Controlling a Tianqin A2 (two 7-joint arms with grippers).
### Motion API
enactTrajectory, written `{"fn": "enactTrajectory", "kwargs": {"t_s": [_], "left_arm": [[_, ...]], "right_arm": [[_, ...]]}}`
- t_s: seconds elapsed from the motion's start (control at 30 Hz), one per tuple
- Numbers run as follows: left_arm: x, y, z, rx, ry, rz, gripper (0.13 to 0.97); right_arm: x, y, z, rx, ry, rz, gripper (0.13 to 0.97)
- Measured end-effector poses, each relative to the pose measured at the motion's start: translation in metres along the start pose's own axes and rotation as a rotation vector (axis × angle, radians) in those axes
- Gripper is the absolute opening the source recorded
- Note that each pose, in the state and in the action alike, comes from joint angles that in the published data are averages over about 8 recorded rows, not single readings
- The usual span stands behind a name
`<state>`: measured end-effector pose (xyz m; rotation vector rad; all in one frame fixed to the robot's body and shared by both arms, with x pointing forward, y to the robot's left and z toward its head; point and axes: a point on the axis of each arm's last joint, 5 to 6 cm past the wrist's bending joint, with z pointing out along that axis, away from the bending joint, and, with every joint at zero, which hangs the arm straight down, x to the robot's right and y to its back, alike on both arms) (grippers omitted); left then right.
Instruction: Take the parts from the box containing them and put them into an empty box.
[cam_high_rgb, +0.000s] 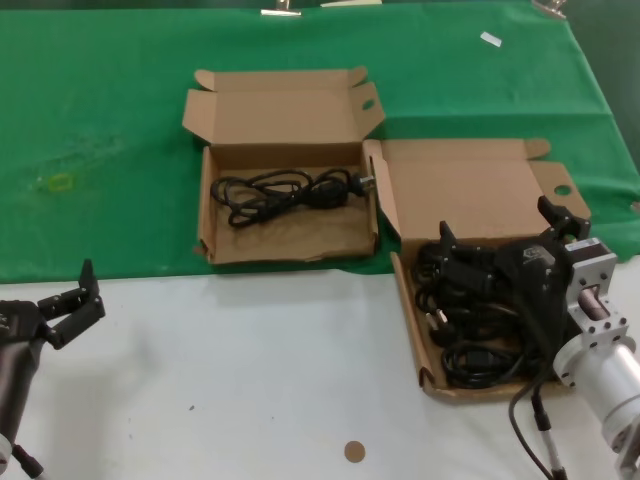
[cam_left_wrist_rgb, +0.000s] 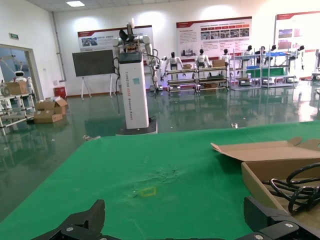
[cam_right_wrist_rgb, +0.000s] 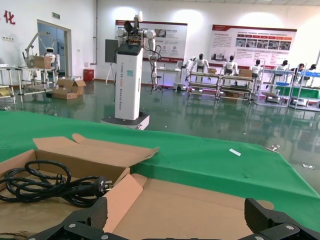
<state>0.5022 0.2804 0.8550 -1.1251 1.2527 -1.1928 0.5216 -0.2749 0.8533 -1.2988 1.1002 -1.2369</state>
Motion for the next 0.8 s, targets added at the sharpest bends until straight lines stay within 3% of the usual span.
{"fn": "enactTrajectory", "kwargs": {"t_s": [0.8], "left_arm": [[0.0000, 0.0000, 0.0000, 0.000, 0.000, 0.000, 0.966]], "right_arm": [[0.0000, 0.0000, 0.0000, 0.000, 0.000, 0.000, 0.966]]}}
